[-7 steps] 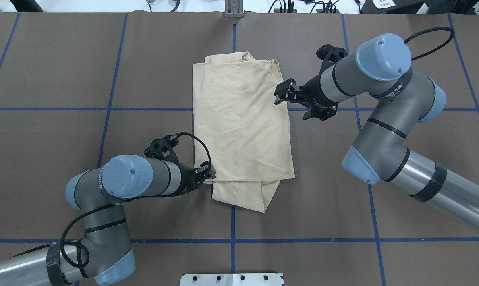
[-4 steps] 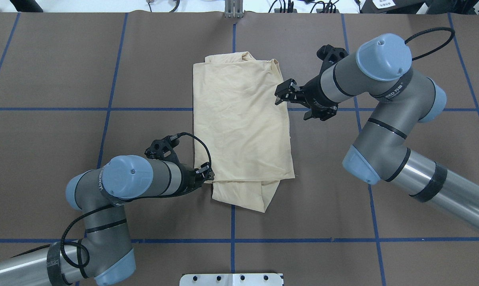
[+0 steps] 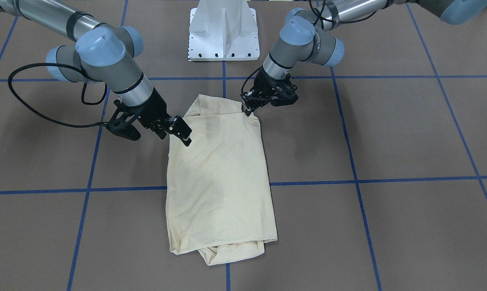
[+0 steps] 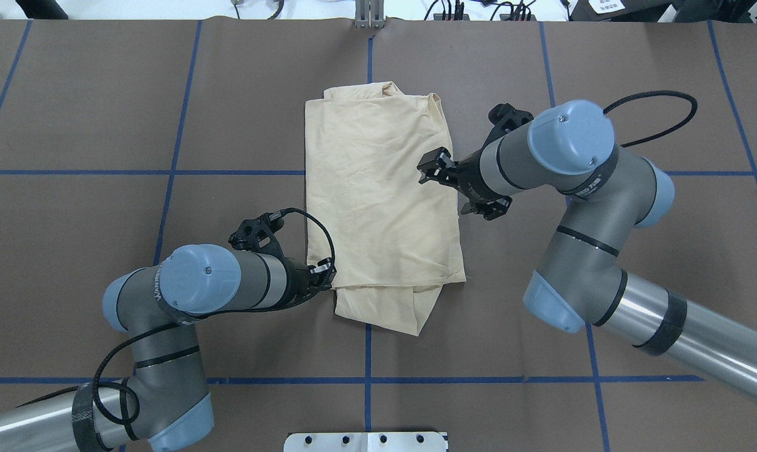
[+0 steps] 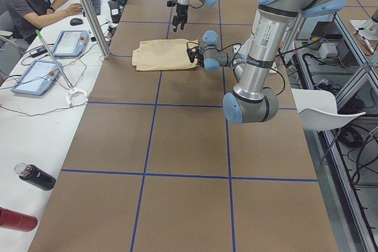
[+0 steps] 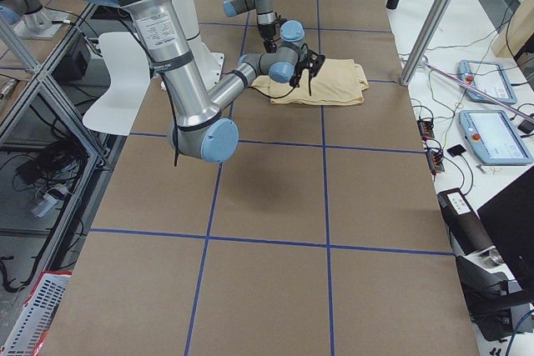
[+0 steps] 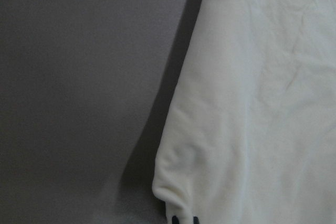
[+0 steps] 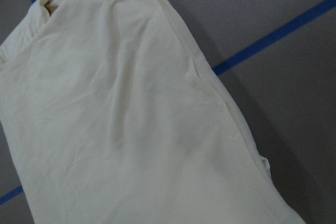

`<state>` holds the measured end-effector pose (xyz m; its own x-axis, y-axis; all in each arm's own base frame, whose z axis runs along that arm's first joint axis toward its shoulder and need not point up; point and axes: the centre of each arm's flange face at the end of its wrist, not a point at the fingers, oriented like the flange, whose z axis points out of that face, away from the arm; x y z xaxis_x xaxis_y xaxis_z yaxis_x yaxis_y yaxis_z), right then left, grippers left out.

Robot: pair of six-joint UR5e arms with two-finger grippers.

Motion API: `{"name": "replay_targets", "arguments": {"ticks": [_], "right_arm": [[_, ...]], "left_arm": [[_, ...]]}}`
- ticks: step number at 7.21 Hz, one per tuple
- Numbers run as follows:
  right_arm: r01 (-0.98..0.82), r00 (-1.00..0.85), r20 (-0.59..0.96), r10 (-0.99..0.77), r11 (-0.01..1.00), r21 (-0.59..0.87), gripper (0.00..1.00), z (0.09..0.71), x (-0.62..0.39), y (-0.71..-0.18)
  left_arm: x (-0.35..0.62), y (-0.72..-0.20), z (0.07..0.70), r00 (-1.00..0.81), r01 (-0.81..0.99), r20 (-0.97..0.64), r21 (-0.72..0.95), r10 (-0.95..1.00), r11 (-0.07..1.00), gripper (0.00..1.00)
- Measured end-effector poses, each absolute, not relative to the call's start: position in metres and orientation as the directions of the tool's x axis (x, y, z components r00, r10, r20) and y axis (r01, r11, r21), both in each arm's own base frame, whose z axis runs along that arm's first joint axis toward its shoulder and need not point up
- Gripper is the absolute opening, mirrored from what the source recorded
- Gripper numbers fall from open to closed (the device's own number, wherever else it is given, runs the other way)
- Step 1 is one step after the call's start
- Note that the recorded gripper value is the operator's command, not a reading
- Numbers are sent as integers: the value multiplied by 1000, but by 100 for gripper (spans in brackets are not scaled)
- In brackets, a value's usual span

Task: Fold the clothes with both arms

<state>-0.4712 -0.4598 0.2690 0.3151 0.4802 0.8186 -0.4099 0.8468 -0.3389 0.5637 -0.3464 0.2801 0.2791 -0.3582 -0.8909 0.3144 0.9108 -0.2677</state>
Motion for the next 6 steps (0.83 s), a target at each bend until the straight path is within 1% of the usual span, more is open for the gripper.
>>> {"name": "replay_targets", "arguments": {"ticks": [3,5,6], "right_arm": [[-521,365,682,634,746,-415,100,255,-518,-383],[-555,383,651,655,726,-405,99,264,-545,-345],[-561,396,644,654,728,-394,99,270,-554,-336]], "left_arm": [[561,-346,280,279,314,-892,-266,-356,912,0],[561,-346,281,280,314,-891,-266,-356,912,0],[561,-346,281,280,314,-891,-266,-356,911,0]]}}
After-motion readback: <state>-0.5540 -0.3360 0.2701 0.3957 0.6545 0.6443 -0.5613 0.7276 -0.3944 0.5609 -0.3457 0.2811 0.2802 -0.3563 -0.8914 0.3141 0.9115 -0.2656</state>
